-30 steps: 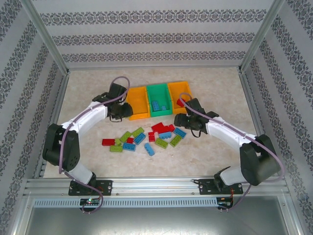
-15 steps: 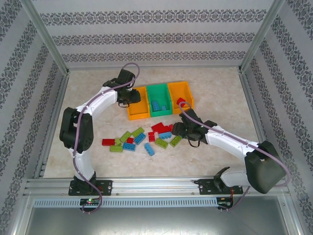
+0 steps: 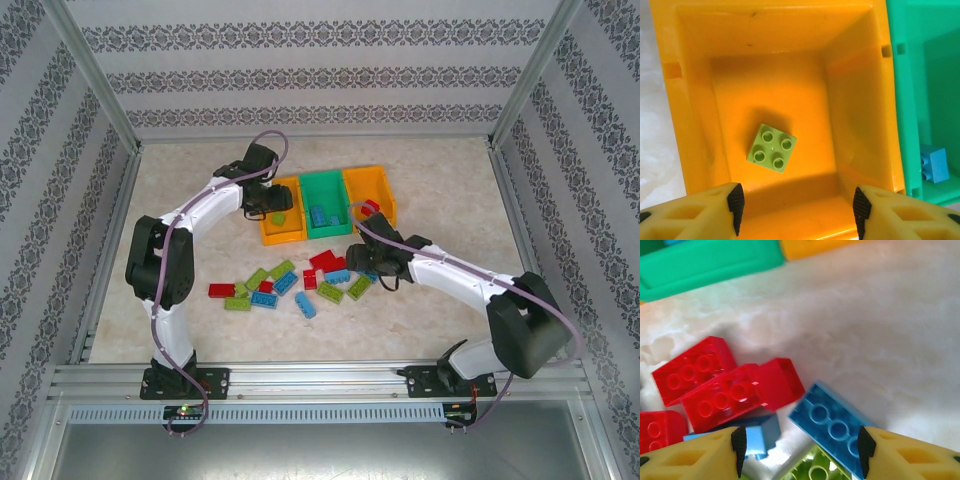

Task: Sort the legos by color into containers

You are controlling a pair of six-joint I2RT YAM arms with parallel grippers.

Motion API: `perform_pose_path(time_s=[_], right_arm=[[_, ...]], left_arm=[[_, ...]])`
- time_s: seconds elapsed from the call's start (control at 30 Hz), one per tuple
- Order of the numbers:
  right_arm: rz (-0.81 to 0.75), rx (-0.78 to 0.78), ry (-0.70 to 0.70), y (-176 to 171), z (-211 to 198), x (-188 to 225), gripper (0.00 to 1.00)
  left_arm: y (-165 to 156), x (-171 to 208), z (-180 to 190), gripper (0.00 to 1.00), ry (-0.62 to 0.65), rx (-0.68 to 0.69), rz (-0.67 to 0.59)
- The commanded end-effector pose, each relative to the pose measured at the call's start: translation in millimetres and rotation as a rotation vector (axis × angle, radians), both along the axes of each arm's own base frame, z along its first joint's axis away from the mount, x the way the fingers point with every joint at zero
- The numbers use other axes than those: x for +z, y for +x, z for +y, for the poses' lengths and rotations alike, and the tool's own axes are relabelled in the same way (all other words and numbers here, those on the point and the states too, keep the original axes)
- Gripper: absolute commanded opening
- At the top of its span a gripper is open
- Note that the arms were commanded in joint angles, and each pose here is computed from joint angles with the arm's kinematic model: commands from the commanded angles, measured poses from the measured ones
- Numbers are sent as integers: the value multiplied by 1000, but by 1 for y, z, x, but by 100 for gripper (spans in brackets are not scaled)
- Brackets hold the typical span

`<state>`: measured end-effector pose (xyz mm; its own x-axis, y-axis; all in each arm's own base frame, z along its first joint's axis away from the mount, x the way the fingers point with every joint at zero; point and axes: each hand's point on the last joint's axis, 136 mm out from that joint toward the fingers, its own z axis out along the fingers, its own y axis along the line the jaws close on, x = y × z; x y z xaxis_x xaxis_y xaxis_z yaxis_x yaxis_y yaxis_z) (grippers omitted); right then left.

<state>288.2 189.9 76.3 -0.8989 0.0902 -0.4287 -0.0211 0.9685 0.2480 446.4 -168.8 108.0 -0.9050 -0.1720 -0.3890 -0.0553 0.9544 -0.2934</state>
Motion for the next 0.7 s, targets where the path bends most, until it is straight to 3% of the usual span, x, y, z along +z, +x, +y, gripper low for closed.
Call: perform_pose_path(time_s=[0.0,0.27,0.67], right_arm=[[-2,210,-52,-1,16,1,64],[97,334,-75,6,28,-24,61],[136,348,-105,8,23,-40,46]], left_arm=[[-8,15,3,69,-15,-16,-37],[-33,31,15,98,-13,-16,-114],[-60,24,34,100,32,13,-122]])
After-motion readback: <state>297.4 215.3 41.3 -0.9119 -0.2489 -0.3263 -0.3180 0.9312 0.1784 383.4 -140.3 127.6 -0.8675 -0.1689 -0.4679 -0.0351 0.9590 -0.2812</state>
